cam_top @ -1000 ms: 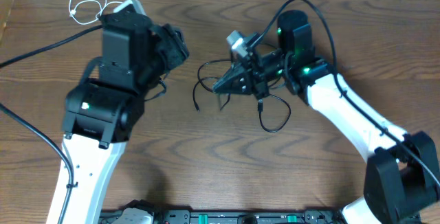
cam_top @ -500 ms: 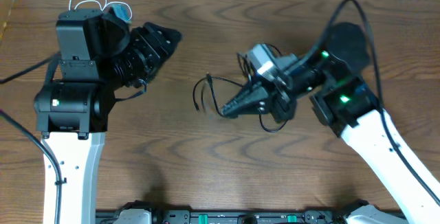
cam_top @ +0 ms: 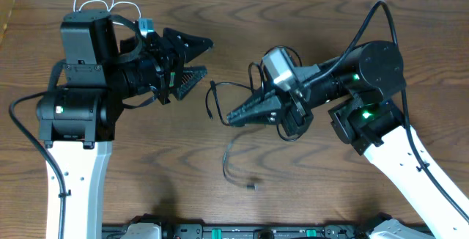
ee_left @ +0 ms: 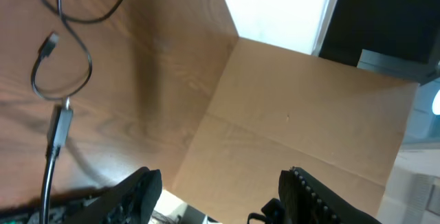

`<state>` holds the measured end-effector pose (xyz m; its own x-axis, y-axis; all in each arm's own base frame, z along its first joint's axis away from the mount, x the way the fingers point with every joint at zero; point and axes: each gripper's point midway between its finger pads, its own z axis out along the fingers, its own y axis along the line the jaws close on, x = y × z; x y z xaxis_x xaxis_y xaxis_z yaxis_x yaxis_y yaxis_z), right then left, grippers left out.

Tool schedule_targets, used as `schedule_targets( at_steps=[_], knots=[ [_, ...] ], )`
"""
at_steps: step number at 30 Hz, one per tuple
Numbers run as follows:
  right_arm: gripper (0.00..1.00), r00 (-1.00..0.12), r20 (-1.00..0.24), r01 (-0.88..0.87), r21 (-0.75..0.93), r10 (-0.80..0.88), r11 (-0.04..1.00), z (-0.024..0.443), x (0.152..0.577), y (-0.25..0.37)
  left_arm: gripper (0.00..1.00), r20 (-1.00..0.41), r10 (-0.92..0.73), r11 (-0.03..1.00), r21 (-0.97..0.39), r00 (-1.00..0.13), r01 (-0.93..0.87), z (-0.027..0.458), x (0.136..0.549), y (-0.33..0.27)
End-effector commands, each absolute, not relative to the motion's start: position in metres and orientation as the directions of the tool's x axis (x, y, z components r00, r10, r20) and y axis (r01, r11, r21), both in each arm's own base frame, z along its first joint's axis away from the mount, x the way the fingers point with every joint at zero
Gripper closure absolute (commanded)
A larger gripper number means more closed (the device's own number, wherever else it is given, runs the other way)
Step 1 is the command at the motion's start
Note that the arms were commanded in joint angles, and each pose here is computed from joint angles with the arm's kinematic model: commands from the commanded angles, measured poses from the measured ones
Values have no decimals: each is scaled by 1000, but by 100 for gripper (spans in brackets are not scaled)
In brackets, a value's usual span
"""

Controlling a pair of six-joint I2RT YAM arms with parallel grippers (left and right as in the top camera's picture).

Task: Untangle cables

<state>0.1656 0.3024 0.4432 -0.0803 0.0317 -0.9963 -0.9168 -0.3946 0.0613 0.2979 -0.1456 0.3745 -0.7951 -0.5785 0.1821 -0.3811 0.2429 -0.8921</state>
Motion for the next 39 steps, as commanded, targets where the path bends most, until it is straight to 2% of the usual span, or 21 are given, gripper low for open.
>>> schedule_targets(
  at_steps=[1,4,8,19,24,28,32,36,39],
  knots=[
    [99,-91,-993,-947,62,79,-315,453,178,307,39,242,-567,218,-877,-787,-427,375,292,-148],
    [99,-61,-991,-955,24,116,-296,461,179,309,40,284,-568,218,-853,-772,-474,368,285,-147],
    [99,-7,-985,-958,-42,173,-283,472,174,312,40,411,-583,186,-772,-700,-608,355,271,-147],
    [99,-28,-950,-985,-28,311,-172,500,172,336,40,441,-594,191,-735,-673,-651,346,265,-145],
    [99,-19,-941,-979,-51,338,-195,507,164,333,40,432,-624,204,-714,-651,-670,335,267,-141],
    [99,-40,-939,-957,-63,342,-284,514,145,326,40,361,-727,235,-668,-584,-706,314,276,-123],
    [99,-58,-941,-937,-64,333,-343,516,133,321,43,402,-717,242,-623,-570,-744,305,272,-127],
    [99,-71,-937,-932,-60,342,-359,521,129,317,44,394,-730,282,-571,-559,-771,289,272,-130],
    [99,-72,-930,-942,-56,361,-332,524,135,316,44,428,-711,323,-505,-557,-800,275,265,-141]
  ],
)
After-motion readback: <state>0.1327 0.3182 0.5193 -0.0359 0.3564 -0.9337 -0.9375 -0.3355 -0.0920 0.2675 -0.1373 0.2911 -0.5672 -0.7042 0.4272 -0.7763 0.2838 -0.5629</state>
